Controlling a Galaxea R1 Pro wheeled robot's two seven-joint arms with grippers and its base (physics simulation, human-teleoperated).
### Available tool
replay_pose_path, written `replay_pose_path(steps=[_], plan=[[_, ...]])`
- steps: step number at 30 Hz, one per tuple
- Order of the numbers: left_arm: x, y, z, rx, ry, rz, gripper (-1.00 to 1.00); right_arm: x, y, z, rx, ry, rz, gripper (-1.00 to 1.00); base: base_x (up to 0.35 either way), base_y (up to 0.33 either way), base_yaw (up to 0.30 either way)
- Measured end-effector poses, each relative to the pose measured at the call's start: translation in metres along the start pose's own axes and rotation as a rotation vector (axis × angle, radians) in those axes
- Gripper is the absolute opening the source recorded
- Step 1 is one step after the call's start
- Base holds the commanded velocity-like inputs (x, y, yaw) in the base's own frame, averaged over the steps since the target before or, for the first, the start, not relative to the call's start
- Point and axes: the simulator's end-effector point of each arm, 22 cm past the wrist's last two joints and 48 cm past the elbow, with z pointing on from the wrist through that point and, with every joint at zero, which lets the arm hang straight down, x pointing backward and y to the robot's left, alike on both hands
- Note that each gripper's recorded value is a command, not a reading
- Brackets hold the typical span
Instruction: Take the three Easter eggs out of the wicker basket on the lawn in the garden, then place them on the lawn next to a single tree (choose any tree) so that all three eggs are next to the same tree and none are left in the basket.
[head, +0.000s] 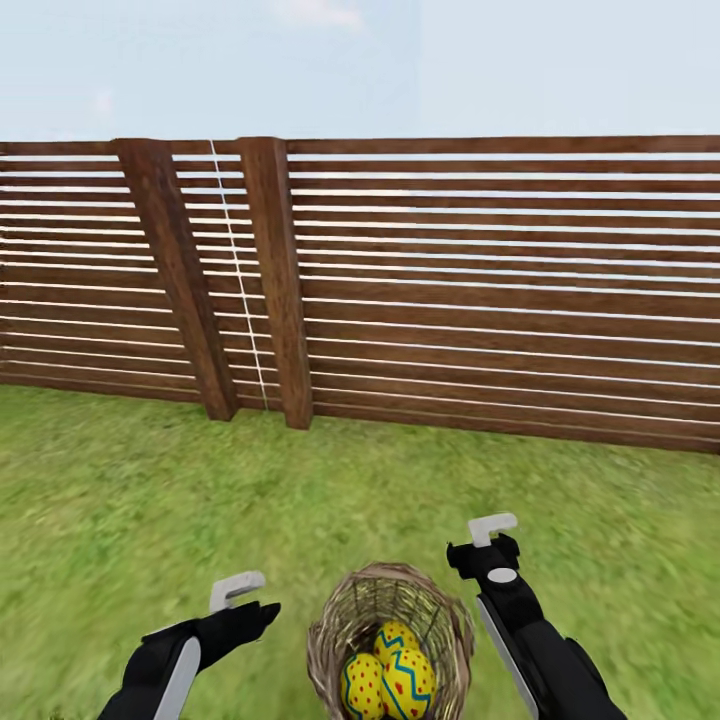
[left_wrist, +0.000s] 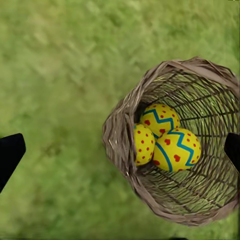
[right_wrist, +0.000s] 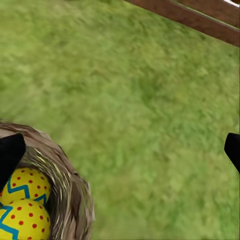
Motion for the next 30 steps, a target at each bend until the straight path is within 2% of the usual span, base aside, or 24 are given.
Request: replay_pose_path(steps=[7, 12, 13, 15, 16, 17, 20, 22, 25, 27, 30], plan=[[0.035, -0.01, 0.015, 0.013, 0.075, -0.037, 1.0, 0.003, 0.001, 0.002, -0.001, 0.007, -0.001, 1.0, 0.122, -0.193, 0.21], [0.086, -0.002, 0.029, -0.005, 0.188, -0.059, 1.0, 0.002, 0.003, 0.001, -0.005, 0.004, -0.004, 1.0, 0.008, -0.011, 0.025], [0.1, 0.0, 0.032, -0.009, 0.219, -0.065, 1.0, 0.0, 0.011, 0.0, -0.017, -0.002, -0.021, 1.0, 0.001, -0.002, 0.004], [0.114, -0.002, 0.034, -0.021, 0.25, -0.07, 1.0, -0.003, 0.036, -0.006, -0.057, -0.021, -0.082, 1.0, 0.001, -0.001, 0.002], [0.116, -0.001, 0.034, -0.03, 0.253, -0.069, 1.0, -0.004, 0.042, -0.008, -0.065, -0.025, -0.096, 1.0, 0.0, 0.0, 0.0], [0.119, 0.005, 0.035, -0.066, 0.261, -0.062, 1.0, -0.004, 0.053, -0.011, -0.083, -0.031, -0.12, 1.0, 0.0, 0.0, 0.0], [0.123, 0.01, 0.034, -0.129, 0.272, -0.019, 1.0, -0.001, 0.062, -0.012, -0.098, -0.028, -0.138, 1.0, 0.0, 0.0, 0.0], [0.121, 0.004, 0.034, -0.135, 0.268, 0.011, 1.0, 0.002, 0.063, -0.011, -0.1, -0.021, -0.14, 1.0, 0.0, 0.0, 0.0], [0.091, -0.011, 0.034, -0.127, 0.214, 0.056, 1.0, 0.006, 0.063, -0.011, -0.099, 0.004, -0.145, 1.0, 0.0, 0.0, 0.0], [0.062, -0.021, 0.035, -0.153, 0.168, 0.107, 1.0, 0.004, 0.057, -0.008, -0.089, 0.041, -0.15, 1.0, 0.0, 0.0, 0.0], [0.038, -0.033, 0.038, -0.196, 0.138, 0.167, 1.0, 0.006, 0.03, 0.001, -0.048, 0.107, -0.107, 1.0, 0.0, 0.0, 0.0]])
